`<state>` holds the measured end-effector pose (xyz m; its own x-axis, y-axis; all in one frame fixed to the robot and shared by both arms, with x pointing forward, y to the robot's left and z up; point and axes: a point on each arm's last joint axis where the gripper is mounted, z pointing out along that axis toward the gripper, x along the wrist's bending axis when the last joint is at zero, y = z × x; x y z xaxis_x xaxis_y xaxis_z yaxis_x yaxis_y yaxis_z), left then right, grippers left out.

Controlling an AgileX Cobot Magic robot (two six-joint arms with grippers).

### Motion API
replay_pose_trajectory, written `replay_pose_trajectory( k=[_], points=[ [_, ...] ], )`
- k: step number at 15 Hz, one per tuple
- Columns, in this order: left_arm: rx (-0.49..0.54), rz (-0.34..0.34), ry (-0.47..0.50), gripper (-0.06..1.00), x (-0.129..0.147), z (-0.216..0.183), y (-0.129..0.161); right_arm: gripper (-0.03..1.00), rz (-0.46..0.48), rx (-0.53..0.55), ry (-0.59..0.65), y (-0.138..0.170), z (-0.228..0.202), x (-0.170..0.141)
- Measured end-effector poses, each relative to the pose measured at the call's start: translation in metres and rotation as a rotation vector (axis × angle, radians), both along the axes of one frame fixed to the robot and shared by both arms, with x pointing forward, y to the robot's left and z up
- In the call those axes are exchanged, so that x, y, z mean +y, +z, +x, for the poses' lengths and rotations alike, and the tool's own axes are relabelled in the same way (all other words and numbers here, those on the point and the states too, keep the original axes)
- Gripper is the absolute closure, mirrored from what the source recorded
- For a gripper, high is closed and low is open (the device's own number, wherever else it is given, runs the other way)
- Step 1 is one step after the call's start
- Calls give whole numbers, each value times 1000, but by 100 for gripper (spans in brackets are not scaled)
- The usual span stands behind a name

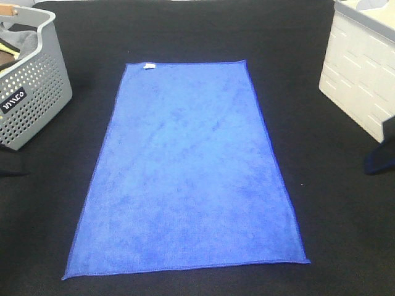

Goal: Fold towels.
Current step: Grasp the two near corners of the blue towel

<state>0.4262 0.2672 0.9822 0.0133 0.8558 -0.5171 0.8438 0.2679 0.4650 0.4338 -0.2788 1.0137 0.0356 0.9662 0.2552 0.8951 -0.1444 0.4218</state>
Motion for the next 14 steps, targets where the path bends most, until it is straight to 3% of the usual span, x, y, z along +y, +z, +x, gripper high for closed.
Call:
replay_pose_trajectory(
  k=[2,5,9,14],
  points=[
    [62,-32,-39,29,-3,17,-18,27,35,73,46,-15,24,5],
    [155,-54,-62,29,-4,35,-44,27,173,192,121,-54,47,18],
    [288,-56,-74,29,-4,41,-78,27,292,288,127,-100,64,26],
    [357,27,-111,29,-29,44,-112,27,343,393,124,-143,68,31]
  ],
)
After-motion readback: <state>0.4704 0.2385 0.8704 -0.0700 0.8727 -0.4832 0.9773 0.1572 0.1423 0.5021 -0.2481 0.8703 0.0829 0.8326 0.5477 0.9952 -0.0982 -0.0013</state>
